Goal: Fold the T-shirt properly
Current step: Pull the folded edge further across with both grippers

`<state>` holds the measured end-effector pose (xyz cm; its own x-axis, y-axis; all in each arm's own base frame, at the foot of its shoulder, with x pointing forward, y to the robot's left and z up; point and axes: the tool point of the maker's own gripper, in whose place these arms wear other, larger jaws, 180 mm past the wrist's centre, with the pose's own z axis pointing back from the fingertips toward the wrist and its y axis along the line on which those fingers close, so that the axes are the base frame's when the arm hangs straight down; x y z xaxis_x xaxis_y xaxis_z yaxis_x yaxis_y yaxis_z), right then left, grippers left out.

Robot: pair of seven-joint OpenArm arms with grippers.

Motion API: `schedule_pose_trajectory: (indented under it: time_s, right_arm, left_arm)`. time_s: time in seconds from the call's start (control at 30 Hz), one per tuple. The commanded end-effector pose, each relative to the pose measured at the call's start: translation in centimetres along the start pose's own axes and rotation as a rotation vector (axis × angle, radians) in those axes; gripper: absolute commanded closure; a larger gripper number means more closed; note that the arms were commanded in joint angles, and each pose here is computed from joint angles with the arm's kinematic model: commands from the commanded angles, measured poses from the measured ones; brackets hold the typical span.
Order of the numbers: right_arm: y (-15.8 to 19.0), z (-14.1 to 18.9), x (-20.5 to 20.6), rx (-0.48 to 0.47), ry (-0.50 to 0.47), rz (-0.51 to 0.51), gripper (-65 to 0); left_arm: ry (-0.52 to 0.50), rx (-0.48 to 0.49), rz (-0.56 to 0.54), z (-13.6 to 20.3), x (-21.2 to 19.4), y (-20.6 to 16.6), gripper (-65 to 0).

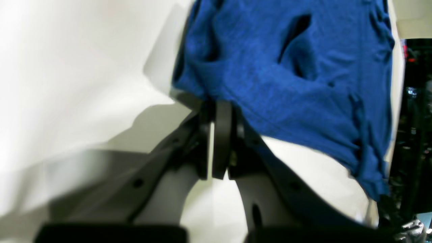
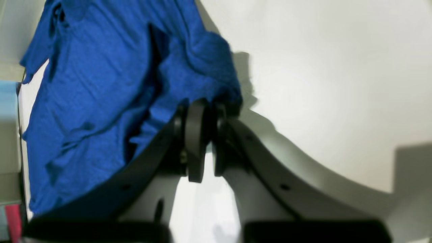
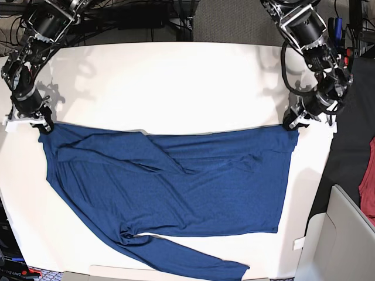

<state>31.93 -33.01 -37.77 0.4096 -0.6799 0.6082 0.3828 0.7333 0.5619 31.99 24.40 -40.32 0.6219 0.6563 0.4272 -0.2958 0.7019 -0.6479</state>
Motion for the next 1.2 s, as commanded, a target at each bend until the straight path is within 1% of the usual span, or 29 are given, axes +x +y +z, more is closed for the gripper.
schedule_pose_trajectory:
  time_s: [0.0,0.1,0.23,0.33,0.5,0.7,0.77,0.83,0.97,1.03,1.1,1.17]
  right_arm:
    - [0.7,0.5,1.6,0.021,-0.046,0.031,-1.5]
    - [0.3,1.5,1.3,0.011,-0.046,0.053,-1.4]
    - [-1.4,3.1,1.4,-0.008,-0.072,0.014,-1.4]
    - [-2.3,3.7,1.7,-0.023,-0.088,-0.005,-1.4]
    - [-2.9,4.2,1.8,-0.036,-0.084,-0.011,-1.4]
    - [-3.5,5.2,1.9,-0.051,-0.096,-0.001,-1.4]
    - [-3.4,5.3,2.0,-0.05,-0.098,0.001,-1.4]
    - [-3.3,5.3,2.1,-0.049,-0.102,0.005,-1.4]
    - [-3.2,5.3,2.0,-0.048,-0.098,0.005,-1.4]
    - [-3.2,5.3,2.0,-0.047,-0.099,0.006,-1.4]
    - [-3.2,5.3,2.0,-0.047,-0.098,0.006,-1.4]
    - [-3.2,5.3,2.0,-0.048,-0.097,0.007,-1.4]
  left_arm:
    - [-0.042,-0.028,-0.031,0.5,1.7,-1.2,-0.2]
    - [-0.039,-0.011,-0.043,1.1,1.2,-0.6,-0.2]
    - [-0.045,0.003,-0.063,1.8,0.9,-0.4,-0.2]
    - [-0.043,0.001,-0.07,1.9,1.1,-0.6,-0.2]
    - [-0.045,-0.004,-0.088,2.2,1.4,-1.2,-0.2]
    - [-0.035,0.004,-0.074,2.1,0.9,-0.6,-0.6]
    - [-0.018,0.005,-0.054,1.7,0.4,-0.2,-2.8]
    - [-0.005,0.005,-0.034,1.3,0.0,0.2,-6.6]
    - [-0.003,0.002,-0.029,1.3,-0.1,0.2,-14.4]
    - [-0.007,-0.016,-0.016,1.2,-0.1,-0.1,-17.7]
    - [-0.016,-0.039,-0.004,1.2,0.1,-0.5,-19.9]
    - [-0.021,-0.047,-0.001,1.2,0.3,-0.6,-20.4]
